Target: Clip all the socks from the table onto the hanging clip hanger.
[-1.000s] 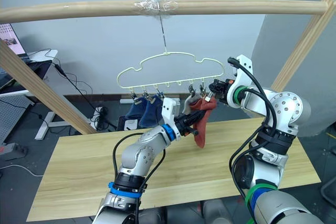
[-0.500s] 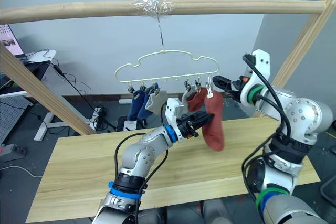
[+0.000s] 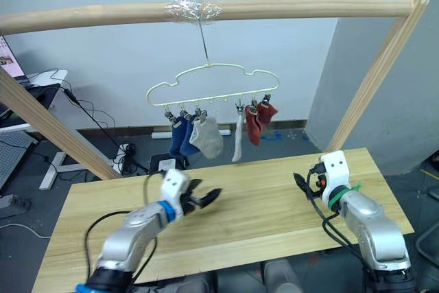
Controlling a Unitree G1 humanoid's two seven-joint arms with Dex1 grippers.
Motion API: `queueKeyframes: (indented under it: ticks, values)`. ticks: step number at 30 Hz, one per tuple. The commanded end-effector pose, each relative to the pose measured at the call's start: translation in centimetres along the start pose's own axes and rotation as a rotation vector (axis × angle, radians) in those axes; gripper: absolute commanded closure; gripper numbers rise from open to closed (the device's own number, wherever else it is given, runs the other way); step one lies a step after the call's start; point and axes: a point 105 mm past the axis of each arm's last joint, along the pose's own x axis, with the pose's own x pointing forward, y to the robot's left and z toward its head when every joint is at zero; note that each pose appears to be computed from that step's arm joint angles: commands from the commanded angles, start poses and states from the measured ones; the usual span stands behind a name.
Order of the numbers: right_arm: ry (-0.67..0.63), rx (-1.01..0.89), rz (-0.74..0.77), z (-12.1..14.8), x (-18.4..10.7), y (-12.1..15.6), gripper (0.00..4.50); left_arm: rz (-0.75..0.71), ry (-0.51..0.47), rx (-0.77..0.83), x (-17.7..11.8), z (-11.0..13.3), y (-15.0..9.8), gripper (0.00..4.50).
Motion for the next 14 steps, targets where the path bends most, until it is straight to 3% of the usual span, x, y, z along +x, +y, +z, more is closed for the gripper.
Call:
queueKeyframes:
  ticks: [1,3,7,14]
  values:
    - [-0.051,-0.080,-0.006,0.0,-0.1,0.1,0.00,0.164,-0.041,0.093,-2.9,0.8,3.1,0.06]
    - [-0.043,-0.067,-0.025,-0.9,-0.1,-0.1,0.00,0.286,0.006,0.130,-4.9,-0.4,5.0,0.06]
    - [-0.023,-0.068,-0.078,-2.4,-0.3,-1.1,0.00,0.375,0.051,0.126,-7.8,-2.3,6.5,0.06]
    - [-0.017,-0.053,-0.174,-3.7,0.2,-2.8,0.00,0.381,0.046,0.074,-7.9,-2.9,6.5,0.06]
